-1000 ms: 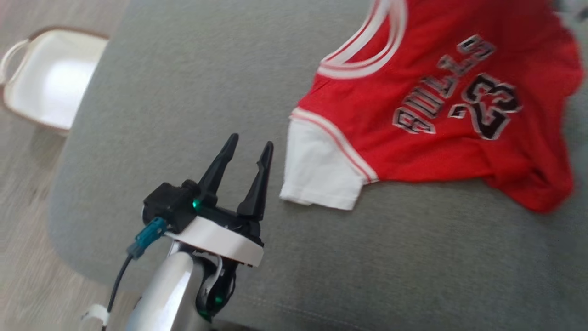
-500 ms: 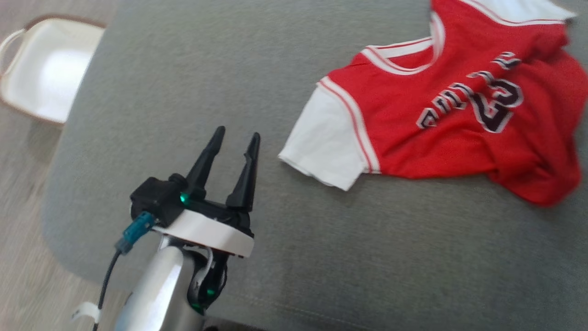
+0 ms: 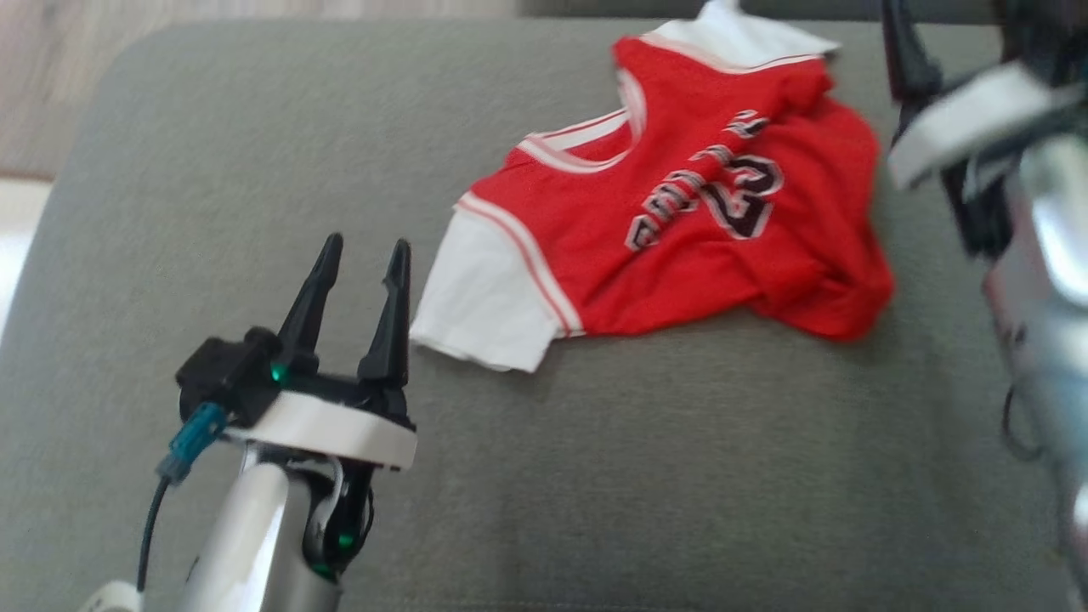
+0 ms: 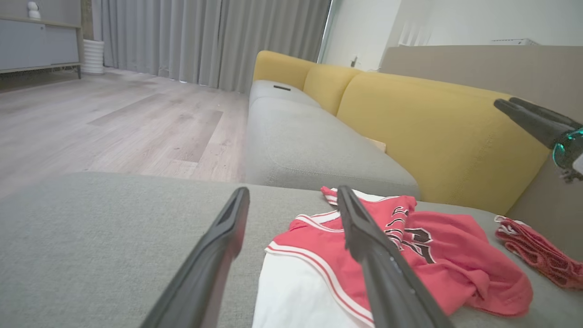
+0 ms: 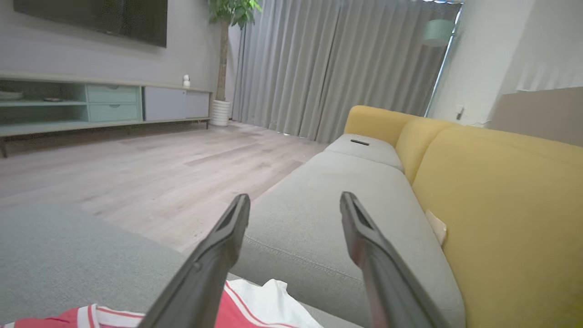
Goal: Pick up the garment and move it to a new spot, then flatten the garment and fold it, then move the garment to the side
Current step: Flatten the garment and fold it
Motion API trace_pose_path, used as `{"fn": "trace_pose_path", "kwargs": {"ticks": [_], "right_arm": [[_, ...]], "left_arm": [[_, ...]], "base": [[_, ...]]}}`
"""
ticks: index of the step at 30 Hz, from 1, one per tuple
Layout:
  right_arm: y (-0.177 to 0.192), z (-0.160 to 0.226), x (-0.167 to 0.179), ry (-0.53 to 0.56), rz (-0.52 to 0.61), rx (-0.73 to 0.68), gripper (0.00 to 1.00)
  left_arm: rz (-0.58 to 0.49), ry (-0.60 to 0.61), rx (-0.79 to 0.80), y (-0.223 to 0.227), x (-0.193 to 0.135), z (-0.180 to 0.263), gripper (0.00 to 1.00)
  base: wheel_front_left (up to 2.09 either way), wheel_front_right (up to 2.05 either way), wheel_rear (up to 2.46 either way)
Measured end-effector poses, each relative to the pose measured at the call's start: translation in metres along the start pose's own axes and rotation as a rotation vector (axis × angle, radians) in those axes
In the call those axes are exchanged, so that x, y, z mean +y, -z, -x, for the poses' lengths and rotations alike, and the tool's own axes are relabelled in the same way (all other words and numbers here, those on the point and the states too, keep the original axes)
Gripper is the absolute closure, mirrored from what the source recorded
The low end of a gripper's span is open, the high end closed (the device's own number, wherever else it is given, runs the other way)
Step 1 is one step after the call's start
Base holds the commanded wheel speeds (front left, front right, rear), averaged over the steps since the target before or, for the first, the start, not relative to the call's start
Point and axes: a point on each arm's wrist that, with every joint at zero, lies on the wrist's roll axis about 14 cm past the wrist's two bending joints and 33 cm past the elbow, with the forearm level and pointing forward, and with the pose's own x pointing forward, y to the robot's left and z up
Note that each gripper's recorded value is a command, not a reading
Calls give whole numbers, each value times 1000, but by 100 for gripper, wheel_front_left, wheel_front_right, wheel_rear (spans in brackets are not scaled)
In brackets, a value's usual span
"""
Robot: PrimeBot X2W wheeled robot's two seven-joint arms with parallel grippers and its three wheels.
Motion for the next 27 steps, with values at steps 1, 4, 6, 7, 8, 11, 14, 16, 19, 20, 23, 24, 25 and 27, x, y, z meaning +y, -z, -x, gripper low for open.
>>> {"fn": "trace_pose_path", "kwargs": {"ticks": [1,4,6,7,8,11,14,16,19,20,23,24,25,27], "right_arm": [[0,11,-1,14,-15,-9,0],[8,48,7,37,-59,-18,0],[21,76,14,69,-104,-3,0],[28,91,16,93,-129,9,0],[35,105,17,116,-148,19,0],[49,140,31,139,-144,56,0],[54,163,36,202,-194,63,0],[57,176,33,242,-211,69,0],[66,190,29,280,-223,92,0],[69,193,29,288,-238,100,0],[77,196,32,298,-299,112,0],[79,195,34,297,-314,117,0],[82,194,37,291,-328,124,0],[94,194,44,283,-360,164,0]], "left_arm": [[1,6,-1,0,-3,1,0],[11,21,-14,-4,-9,4,0],[16,36,-21,-6,-15,5,0],[18,42,-24,-7,-18,6,0],[20,46,-29,-9,-19,6,0],[23,53,-38,-12,-22,6,0],[26,70,-47,-14,-28,5,0],[20,72,-49,-15,-28,5,0],[19,63,-43,-12,-25,5,0],[20,62,-40,-11,-25,4,0],[20,58,-31,-8,-23,4,0],[20,58,-28,-7,-23,4,0],[20,61,-24,-6,-22,4,0],[12,58,-17,-3,-21,5,0]], "base": [[0,0,0],[0,0,0],[0,0,0],[0,0,0],[0,0,0],[0,0,0],[0,0,0],[0,0,0],[0,0,0],[0,0,0],[0,0,0],[0,0,0],[0,0,0],[0,0,0]]}}
